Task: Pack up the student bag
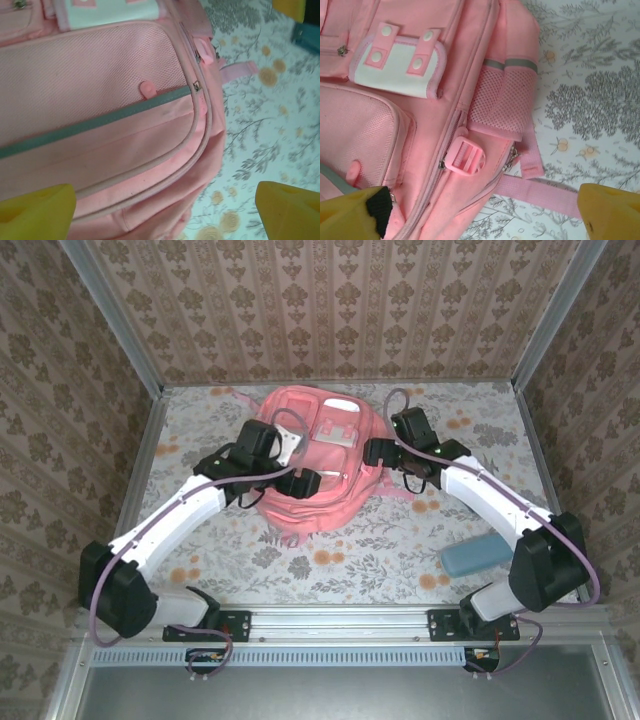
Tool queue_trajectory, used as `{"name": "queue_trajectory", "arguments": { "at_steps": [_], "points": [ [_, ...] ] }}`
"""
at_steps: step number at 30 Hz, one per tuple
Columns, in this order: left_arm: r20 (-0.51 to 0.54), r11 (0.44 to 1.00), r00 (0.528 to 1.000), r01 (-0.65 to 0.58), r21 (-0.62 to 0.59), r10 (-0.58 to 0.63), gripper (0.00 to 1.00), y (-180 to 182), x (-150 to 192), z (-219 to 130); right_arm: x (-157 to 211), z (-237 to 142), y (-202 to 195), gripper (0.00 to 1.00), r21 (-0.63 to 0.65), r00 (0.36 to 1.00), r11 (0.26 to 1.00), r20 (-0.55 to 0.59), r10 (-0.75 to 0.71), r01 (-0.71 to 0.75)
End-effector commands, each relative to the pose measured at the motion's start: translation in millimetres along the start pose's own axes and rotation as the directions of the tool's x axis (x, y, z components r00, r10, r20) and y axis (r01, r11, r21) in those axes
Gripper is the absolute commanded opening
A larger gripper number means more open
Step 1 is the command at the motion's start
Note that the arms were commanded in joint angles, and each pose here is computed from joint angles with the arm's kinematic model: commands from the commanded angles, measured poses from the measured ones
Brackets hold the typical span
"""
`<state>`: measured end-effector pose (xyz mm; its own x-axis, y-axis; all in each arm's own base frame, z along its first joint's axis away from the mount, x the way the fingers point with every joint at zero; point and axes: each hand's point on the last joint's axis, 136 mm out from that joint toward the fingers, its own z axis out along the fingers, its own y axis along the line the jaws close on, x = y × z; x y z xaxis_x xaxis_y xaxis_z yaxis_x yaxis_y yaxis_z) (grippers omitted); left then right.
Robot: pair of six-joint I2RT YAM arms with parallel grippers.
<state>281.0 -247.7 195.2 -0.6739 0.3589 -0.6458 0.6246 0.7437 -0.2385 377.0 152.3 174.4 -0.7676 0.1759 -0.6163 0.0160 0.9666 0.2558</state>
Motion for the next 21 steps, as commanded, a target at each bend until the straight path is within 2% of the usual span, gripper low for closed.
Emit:
{"name": "queue_trajectory", "arguments": {
  "at_steps": [1, 4, 7, 10, 16, 21],
  "points": [
    [-0.038, 0.979, 0.979, -0.201, -0.017, 0.201, 0.94, -3, -2, 6, -1, -10, 2, 0.99, -0.031, 0.998, 0.998, 0.023, 0.054, -0.053],
    [-0.044, 0.956, 0.955, -0.293, 0.003, 0.293, 0.93, -14, 0, 24, 3, -15, -4, 0.99, -0.012, 0.998, 0.998, 0.016, 0.064, -0.064],
    [-0.092, 0.937, 0.933, -0.348, 0.01, 0.348, 0.86, -19, 0, 39, 4, -26, -10, 0.99, -0.002, 0.997, 0.997, 0.022, 0.071, -0.071],
    [-0.132, 0.899, 0.892, -0.437, -0.007, 0.432, 0.81, -22, 2, 53, 8, -32, -14, 0.99, -0.015, 0.997, 0.997, 0.023, 0.079, -0.079],
    [-0.229, 0.847, 0.825, -0.531, -0.003, 0.516, 0.71, -13, 7, 71, 12, -42, -24, 0.99, -0.074, 0.992, 0.989, -0.004, 0.13, -0.129],
    [-0.34, 0.806, 0.749, -0.59, 0.05, 0.569, 0.7, -5, 25, 74, 12, -49, -32, 0.99, -0.098, 0.988, 0.983, -0.015, 0.156, -0.157]
  ]
}}
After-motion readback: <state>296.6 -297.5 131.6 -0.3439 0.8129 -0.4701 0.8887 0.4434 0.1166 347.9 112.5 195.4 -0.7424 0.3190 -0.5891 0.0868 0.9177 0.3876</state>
